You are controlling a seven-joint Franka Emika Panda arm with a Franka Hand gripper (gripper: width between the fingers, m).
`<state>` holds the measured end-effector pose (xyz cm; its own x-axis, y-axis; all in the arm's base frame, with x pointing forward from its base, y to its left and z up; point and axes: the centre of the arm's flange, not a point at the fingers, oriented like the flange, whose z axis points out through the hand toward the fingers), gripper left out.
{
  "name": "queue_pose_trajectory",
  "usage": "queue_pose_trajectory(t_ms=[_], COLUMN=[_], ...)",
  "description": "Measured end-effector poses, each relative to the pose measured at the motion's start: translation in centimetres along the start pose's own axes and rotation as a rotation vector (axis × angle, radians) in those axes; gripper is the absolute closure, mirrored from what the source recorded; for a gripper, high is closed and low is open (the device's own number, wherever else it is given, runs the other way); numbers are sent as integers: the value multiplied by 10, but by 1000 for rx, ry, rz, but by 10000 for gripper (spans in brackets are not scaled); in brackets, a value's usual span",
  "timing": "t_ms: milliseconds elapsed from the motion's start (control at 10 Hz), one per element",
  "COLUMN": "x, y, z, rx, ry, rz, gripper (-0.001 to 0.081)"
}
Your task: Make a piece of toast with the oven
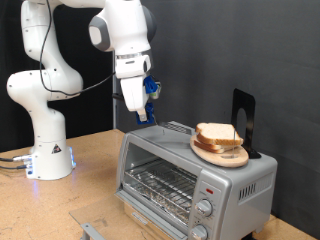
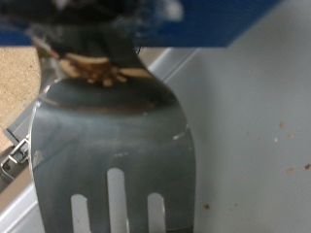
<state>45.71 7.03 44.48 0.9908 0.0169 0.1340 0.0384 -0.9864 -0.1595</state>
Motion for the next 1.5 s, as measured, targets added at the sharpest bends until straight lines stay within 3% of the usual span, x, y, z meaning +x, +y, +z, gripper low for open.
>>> queue_pose_trajectory(t_ms=[700,1500], x=[-1,0], y=[-24,-22], z=[6,-8], rx=[15,25], ry=[-1,36], rz=[-33,-17], gripper=[406,406])
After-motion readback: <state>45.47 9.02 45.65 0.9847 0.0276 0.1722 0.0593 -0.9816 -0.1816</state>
